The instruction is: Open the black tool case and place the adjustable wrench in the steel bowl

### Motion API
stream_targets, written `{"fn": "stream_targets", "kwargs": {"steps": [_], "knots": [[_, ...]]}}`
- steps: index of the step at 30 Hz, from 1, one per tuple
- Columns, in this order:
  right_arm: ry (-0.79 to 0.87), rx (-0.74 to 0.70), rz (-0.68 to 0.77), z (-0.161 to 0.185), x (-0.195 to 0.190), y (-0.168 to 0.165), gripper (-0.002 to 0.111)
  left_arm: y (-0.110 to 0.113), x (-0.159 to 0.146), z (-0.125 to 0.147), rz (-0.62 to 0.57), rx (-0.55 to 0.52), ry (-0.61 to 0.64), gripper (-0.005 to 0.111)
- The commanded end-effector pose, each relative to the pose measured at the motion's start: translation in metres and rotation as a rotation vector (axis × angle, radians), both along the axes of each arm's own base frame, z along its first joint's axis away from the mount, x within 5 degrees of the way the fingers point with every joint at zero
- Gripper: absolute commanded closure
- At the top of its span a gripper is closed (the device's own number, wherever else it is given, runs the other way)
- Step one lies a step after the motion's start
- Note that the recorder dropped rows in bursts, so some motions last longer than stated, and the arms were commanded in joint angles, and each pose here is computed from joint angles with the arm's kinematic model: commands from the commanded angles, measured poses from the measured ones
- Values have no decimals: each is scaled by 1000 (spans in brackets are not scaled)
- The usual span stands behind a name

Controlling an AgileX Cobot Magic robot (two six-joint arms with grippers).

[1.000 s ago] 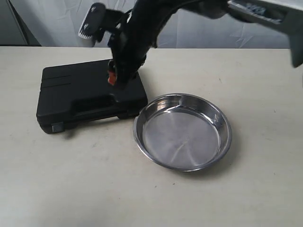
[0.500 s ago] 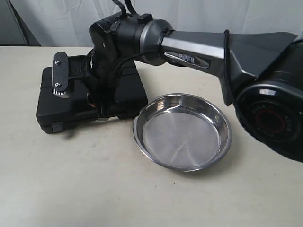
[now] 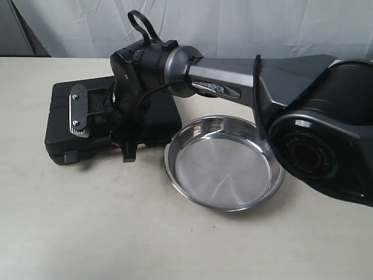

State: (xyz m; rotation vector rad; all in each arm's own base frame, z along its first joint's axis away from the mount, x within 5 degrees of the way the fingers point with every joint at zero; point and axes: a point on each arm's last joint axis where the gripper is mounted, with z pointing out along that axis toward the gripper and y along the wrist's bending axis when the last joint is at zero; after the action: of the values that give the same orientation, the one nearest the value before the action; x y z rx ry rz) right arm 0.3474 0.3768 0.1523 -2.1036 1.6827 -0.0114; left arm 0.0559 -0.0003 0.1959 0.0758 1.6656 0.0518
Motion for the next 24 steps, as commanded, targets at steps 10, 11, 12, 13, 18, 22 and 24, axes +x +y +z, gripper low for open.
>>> {"fn": "stream_targets", "kwargs": {"steps": [10, 11, 12, 13, 18, 22, 24], "knots": [[-15, 21, -1, -3, 3, 3, 109, 0, 0, 1, -1, -3, -5, 106], [-15, 21, -1, -3, 3, 3, 109, 0, 0, 1, -1, -3, -5, 106], [-15, 21, -1, -3, 3, 3, 109, 0, 0, 1, -1, -3, -5, 106], [-15, 21, -1, -3, 3, 3, 109, 0, 0, 1, -1, -3, -5, 106], [5, 55, -6, 1, -2, 8, 109, 0, 0, 1, -1, -3, -5, 106], [5, 151, -21, 17, -8, 16, 109, 0, 0, 1, -1, -3, -5, 106], [-7, 189, -26, 27, -9, 18, 109, 0, 0, 1, -1, -3, -5, 106]]}}
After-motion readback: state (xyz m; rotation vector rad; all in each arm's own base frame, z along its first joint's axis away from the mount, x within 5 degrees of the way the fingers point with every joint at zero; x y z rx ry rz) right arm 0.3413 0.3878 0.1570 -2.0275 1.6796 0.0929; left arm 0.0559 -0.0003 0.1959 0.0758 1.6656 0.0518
